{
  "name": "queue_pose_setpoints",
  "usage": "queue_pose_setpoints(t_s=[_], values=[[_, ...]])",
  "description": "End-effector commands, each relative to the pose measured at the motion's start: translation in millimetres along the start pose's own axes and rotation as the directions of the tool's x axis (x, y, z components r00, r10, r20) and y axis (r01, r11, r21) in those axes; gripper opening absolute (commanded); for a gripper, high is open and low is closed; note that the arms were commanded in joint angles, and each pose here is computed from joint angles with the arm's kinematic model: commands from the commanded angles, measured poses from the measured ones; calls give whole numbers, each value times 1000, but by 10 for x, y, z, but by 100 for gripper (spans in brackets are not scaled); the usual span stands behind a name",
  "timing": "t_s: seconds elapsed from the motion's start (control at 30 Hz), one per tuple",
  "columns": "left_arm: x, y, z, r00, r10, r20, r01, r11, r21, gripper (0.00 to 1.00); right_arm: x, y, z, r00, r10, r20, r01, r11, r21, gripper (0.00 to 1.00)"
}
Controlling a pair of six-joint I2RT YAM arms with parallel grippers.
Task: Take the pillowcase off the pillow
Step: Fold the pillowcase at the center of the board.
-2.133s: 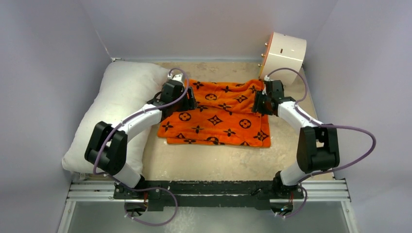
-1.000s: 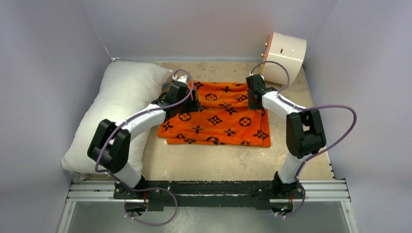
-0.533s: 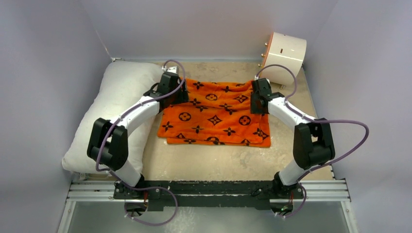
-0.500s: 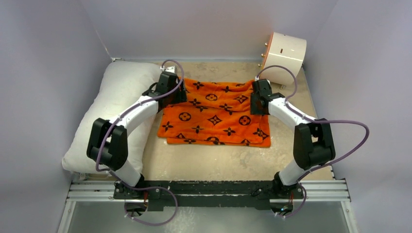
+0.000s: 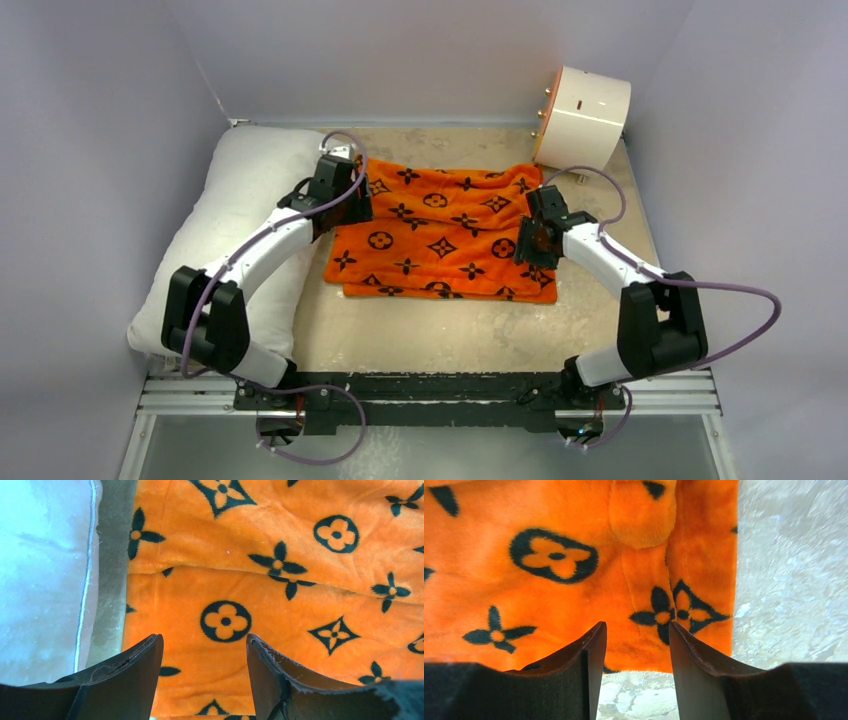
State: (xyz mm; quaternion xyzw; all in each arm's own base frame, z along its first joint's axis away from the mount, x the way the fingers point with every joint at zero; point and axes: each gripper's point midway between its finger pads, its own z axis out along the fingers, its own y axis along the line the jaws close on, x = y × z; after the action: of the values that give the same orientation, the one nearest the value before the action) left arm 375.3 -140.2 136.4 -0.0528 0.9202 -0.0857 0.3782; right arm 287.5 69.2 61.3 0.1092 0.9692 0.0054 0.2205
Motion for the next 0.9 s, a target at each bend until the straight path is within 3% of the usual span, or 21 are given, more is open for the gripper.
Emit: queue_pose_setpoints(t_s=[0.0,0.37,0.57,0.67,0.77,0.87], values=[[-152,15,-187,998,4,60,-5,1000,7,61,240,-9,47,992,90,-92,-88,996,31,50],[-171,-48,-331,998,14,57,-17,998,55,61,438,-353,82,966,245,-77,-218,941,261,48],[-225,-75,-387,998,39,53,-43,996,79,61,509,-325,167,955,288,-74,-262,932,251,44],[-243,-71,-410,997,50,51,-54,995,81,61,526,-330,205,950,304,-67,-278,925,258,31],[-260,-56,-444,997,60,55,-64,995,80,61,465,-367,110,943,331,-28,-311,909,277,0],[-290,-62,-501,996,60,65,-66,994,87,61,324,-441,-152,931,362,44,-358,887,292,0]])
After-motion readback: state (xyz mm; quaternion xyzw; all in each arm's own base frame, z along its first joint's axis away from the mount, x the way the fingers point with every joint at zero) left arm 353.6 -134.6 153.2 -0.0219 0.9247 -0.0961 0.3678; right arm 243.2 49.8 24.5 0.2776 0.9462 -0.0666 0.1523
